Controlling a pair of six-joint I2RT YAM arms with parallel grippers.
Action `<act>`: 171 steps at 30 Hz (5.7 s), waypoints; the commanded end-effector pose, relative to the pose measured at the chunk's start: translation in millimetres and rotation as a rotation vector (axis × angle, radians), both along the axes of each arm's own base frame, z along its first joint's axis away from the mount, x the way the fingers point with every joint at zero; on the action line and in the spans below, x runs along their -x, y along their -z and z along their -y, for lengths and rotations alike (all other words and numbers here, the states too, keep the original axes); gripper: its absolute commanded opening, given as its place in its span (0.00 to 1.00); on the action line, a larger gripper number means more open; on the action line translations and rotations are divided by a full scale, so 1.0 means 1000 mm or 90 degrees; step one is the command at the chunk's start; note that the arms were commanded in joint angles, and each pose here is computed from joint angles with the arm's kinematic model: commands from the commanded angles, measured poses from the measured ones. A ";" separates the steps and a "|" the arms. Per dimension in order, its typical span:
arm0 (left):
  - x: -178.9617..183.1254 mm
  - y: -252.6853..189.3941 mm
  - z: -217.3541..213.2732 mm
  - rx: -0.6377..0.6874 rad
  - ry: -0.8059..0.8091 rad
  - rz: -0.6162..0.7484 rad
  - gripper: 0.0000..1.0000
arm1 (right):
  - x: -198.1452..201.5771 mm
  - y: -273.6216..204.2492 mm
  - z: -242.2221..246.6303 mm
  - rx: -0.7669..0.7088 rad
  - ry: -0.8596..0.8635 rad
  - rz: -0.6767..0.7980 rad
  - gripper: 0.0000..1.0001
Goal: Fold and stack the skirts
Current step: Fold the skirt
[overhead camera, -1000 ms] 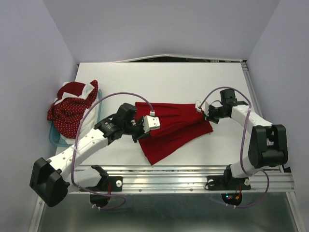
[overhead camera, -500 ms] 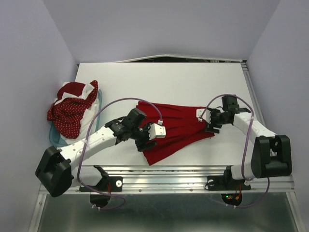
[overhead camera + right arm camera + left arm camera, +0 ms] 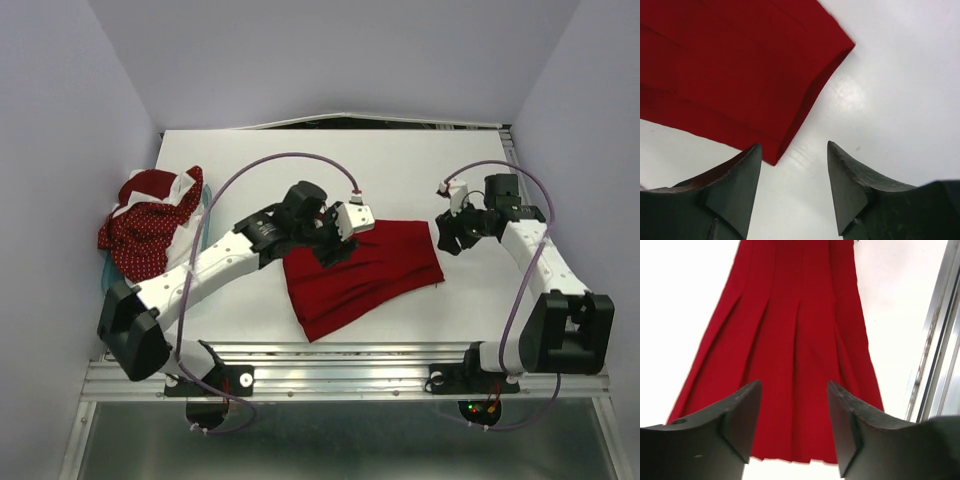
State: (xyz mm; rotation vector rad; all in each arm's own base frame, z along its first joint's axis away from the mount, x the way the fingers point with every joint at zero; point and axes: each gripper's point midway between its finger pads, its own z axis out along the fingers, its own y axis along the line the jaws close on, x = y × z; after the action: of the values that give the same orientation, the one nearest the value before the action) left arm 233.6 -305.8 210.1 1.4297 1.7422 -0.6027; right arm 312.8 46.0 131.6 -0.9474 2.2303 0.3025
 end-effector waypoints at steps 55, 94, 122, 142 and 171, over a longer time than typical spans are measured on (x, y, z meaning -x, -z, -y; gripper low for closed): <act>-0.095 0.099 0.142 -0.024 -0.154 -0.076 0.54 | -0.018 0.093 -0.044 -0.528 0.523 -0.359 0.42; -0.096 0.119 0.173 -0.050 -0.143 -0.077 0.00 | -0.013 0.118 -0.038 -0.510 0.563 -0.357 0.04; -0.058 0.119 0.197 -0.020 -0.081 -0.211 0.00 | -0.011 0.114 -0.040 -0.526 0.566 -0.354 0.01; -0.037 0.176 0.187 -0.064 -0.061 -0.290 0.00 | -0.003 0.092 -0.007 -0.454 0.545 -0.333 0.19; -0.040 0.099 0.201 0.053 -0.016 -0.256 0.00 | -0.002 0.105 0.008 -0.431 0.521 -0.334 0.01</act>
State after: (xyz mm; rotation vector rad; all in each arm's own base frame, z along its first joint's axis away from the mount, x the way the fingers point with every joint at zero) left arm 276.2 -499.2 44.3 1.3289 2.1105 -0.8980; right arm 312.6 44.0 37.7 0.4481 2.4932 0.9380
